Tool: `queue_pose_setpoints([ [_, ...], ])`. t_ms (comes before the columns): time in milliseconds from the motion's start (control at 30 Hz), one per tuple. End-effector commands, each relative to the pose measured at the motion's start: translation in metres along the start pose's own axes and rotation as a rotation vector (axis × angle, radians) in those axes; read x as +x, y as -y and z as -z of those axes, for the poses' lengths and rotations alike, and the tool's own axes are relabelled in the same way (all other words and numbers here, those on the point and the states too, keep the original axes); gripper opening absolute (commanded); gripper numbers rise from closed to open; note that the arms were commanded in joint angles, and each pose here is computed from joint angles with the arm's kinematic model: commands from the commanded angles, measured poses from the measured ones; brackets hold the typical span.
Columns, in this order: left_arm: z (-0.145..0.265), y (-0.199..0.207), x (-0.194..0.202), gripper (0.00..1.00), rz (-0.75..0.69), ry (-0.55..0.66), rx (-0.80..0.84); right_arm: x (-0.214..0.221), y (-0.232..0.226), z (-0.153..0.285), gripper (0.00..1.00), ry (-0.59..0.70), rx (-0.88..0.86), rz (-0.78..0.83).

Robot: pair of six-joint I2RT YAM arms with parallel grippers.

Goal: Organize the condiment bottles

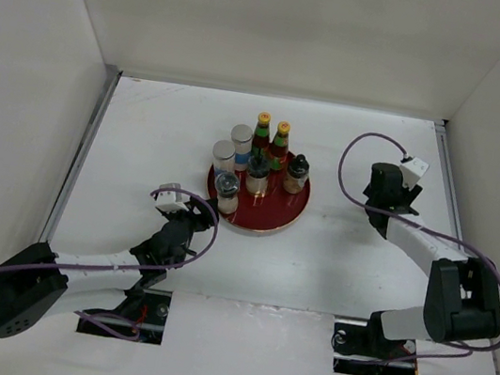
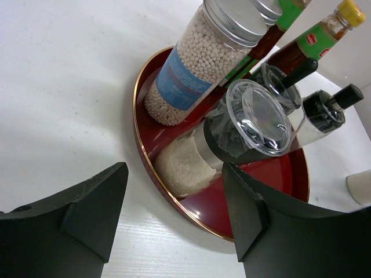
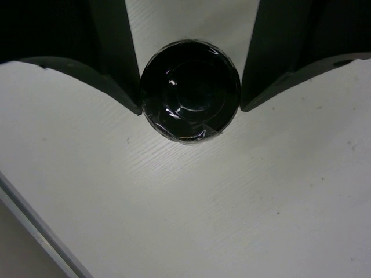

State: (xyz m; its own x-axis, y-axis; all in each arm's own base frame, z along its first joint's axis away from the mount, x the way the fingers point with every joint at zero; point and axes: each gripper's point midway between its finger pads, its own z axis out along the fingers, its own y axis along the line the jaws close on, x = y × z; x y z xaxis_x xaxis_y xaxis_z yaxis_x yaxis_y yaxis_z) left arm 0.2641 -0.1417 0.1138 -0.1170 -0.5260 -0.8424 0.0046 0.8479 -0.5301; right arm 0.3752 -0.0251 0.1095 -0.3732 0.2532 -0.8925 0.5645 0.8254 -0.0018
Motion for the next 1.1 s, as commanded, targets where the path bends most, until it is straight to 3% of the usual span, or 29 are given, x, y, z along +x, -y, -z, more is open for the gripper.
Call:
queue_pose_setpoints([
  [0, -0.004, 0.02, -0.018, 0.65, 0.065, 0.046, 0.038, -0.019, -0.011, -0.005, 0.67, 0.043, -0.034, -0.07],
  [100, -0.004, 0.02, -0.018, 0.65, 0.065, 0.045, 0.04, -0.028, -0.008, 0.008, 0.55, 0.076, -0.044, -0.097],
  [333, -0.005, 0.02, -0.016, 0.65, 0.061, 0.042, 0.037, -0.057, -0.064, 0.099, 0.52, 0.16, -0.332, -0.06],
  [567, -0.006, 0.019, -0.017, 0.65, 0.061, 0.045, 0.03, -0.023, -0.167, 0.189, 0.52, 0.086, -0.703, 0.022],
  [800, -0.007, 0.014, -0.023, 0.61, 0.064, 0.066, 0.013, 0.017, -0.246, 0.228, 0.52, 0.046, -0.888, 0.079],
  [1000, -0.007, 0.016, -0.026, 0.46, 0.061, 0.07, 0.023, 0.045, -0.267, 0.224, 0.54, 0.043, -0.894, 0.15],
  [1067, -0.007, 0.018, -0.027, 0.32, 0.059, 0.068, 0.027, 0.054, -0.269, 0.221, 0.58, 0.041, -0.89, 0.177],
])
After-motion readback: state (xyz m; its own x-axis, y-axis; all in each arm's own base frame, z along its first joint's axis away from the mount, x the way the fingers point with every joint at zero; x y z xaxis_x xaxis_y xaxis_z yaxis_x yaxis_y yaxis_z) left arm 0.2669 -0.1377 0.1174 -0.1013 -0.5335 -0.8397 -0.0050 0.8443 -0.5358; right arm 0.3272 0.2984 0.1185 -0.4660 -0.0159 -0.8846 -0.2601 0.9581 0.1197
